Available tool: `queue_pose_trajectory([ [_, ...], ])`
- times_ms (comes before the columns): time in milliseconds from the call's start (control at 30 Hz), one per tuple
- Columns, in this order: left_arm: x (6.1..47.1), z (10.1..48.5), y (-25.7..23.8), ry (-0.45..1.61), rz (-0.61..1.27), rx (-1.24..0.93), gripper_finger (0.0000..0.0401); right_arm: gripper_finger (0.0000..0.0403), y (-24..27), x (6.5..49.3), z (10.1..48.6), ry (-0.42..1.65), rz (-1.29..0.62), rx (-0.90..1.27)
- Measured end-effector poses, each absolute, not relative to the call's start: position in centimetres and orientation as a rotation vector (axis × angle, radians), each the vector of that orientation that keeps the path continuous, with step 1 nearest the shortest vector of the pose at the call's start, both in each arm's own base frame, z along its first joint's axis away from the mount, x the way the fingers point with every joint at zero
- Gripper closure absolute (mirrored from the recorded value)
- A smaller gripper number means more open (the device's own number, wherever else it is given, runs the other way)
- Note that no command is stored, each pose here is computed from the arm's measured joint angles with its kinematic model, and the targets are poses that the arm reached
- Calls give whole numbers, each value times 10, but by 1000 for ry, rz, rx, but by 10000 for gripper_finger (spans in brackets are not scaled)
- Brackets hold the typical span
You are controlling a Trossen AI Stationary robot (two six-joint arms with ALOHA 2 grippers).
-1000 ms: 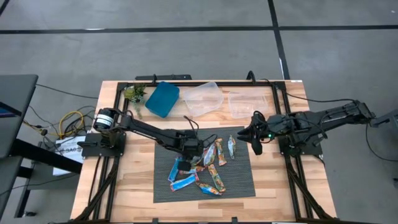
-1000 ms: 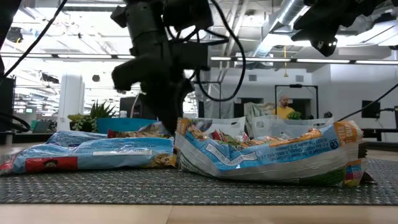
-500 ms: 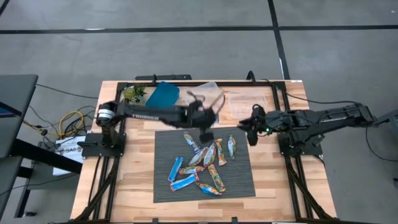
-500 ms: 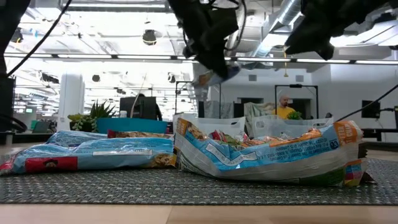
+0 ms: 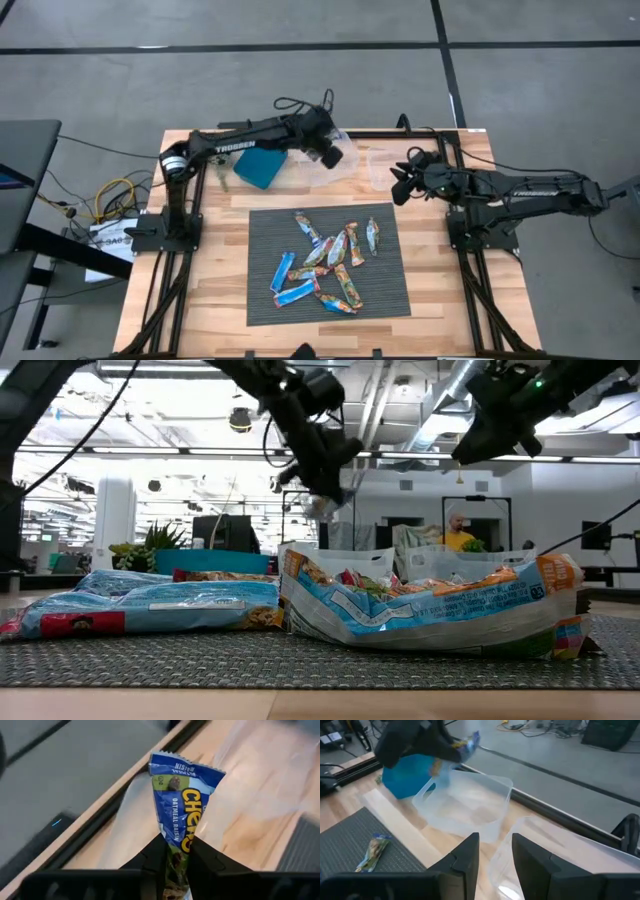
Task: Pick and place Granola Bars by type
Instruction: Put the middle blue granola bar into the left transparent bin, then put the top blue granola bar into the left transparent bin
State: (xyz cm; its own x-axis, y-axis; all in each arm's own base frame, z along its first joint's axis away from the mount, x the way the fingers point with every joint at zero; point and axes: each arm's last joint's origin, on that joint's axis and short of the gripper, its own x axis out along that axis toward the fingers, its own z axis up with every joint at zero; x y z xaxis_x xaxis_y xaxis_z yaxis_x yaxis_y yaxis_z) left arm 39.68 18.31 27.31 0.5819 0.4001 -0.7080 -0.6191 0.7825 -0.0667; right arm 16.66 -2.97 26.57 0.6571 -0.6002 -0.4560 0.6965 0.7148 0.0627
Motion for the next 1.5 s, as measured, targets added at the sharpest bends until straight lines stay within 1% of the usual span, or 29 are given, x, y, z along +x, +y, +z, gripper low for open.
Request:
queue_pose_trajectory([
  [100, 402, 262, 191, 715, 557, -430, 339, 295, -31, 166, 266, 427, -749, 244],
  [167, 402, 253, 193, 740, 557, -477, 323, 295, -31, 167, 265, 430, -737, 249],
  [333, 408, 242, 191, 768, 517, -492, 273, 295, -29, 167, 265, 438, -708, 254],
  [467, 413, 243, 177, 782, 415, -453, 257, 295, -28, 167, 265, 443, -692, 257],
  [600, 410, 261, 147, 833, 236, -429, 266, 295, -25, 167, 264, 454, -675, 247],
  [667, 402, 270, 126, 906, 142, -394, 276, 295, -24, 168, 264, 464, -658, 222],
  [833, 387, 279, 69, 1108, -48, -215, 301, 295, -20, 168, 264, 484, -624, 170],
  [967, 381, 270, 29, 1253, -224, -11, 312, 295, -17, 168, 264, 495, -601, 136],
  [1067, 381, 254, 8, 1309, -236, 169, 314, 295, -13, 169, 264, 515, -547, 82],
  [1200, 384, 234, -6, 1268, -180, 343, 309, 295, -7, 171, 262, 537, -458, 81],
  [1267, 385, 227, -7, 1253, -166, 356, 304, 295, -4, 171, 262, 540, -412, 89],
  [1367, 385, 209, -7, 1222, -152, 321, 290, 295, 0, 171, 262, 540, -377, 115],
  [1500, 381, 198, -6, 1235, -107, 276, 254, 295, 5, 171, 262, 537, -357, 132],
])
